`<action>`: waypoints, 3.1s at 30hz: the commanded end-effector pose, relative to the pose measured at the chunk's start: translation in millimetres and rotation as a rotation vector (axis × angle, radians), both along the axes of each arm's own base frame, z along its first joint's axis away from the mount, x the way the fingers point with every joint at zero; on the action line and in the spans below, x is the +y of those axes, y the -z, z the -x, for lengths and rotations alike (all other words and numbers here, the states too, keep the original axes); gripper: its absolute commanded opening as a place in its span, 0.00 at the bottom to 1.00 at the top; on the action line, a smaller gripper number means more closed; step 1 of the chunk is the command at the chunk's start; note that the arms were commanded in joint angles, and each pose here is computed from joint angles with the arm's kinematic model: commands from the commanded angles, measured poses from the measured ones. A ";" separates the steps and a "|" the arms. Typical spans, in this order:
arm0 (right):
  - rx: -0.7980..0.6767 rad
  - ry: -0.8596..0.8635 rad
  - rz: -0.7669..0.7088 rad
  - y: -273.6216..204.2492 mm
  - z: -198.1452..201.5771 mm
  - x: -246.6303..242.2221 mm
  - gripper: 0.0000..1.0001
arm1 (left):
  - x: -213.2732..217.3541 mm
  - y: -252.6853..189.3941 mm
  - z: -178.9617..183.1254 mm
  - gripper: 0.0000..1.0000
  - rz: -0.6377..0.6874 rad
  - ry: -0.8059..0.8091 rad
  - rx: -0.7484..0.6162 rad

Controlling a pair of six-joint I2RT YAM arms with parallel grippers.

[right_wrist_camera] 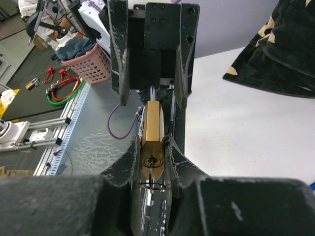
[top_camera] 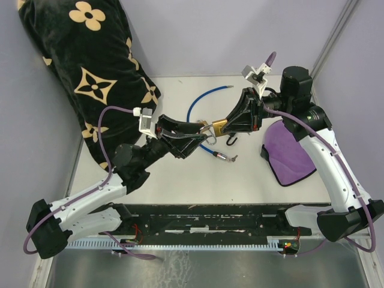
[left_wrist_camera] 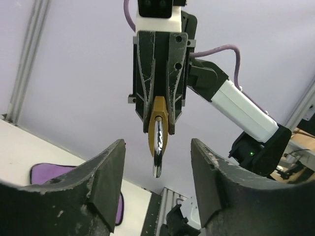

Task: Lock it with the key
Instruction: Lock the lock.

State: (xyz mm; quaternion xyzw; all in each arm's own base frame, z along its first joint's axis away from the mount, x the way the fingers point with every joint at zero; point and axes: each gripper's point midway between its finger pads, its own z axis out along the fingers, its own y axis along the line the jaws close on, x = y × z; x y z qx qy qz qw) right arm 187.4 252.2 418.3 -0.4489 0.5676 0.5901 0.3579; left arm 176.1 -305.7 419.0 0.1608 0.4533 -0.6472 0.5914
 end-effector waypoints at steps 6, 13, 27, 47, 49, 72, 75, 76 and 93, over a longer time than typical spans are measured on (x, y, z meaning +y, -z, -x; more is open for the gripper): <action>-0.078 -0.062 -0.029 -10.5 12.4 -4.8 0.02 | 15.7 -3.5 0.0 0.72 -0.129 -0.096 -0.035; -0.075 -0.063 -0.027 -8.6 11.7 -4.5 0.02 | 2.8 -5.6 0.3 0.54 -0.172 -0.028 -0.017; -0.075 -0.048 -0.023 -8.1 8.3 -4.4 0.02 | 7.4 -7.0 -3.3 0.35 -0.182 -0.053 0.004; -0.006 -0.135 0.003 5.4 20.6 16.5 0.02 | -9.4 -24.7 3.9 0.03 -0.073 0.074 -0.009; 0.030 -0.148 0.005 8.0 20.5 20.8 0.02 | -11.2 -27.3 2.4 0.03 -0.057 0.081 0.006; 0.073 -0.154 -0.007 8.6 14.5 43.4 0.02 | -69.6 36.0 12.8 0.03 -0.142 0.200 0.065; 0.028 -0.110 -0.031 -11.8 6.5 31.1 0.02 | -71.7 52.9 15.8 0.03 -0.156 0.198 0.108; 0.010 -0.081 -0.042 -19.1 0.1 26.0 0.02 | -72.6 60.5 16.4 0.03 -0.171 0.189 0.123; 0.069 0.022 -0.116 -25.5 -26.7 24.8 0.02 | -118.7 135.8 40.2 0.03 -0.351 0.235 0.231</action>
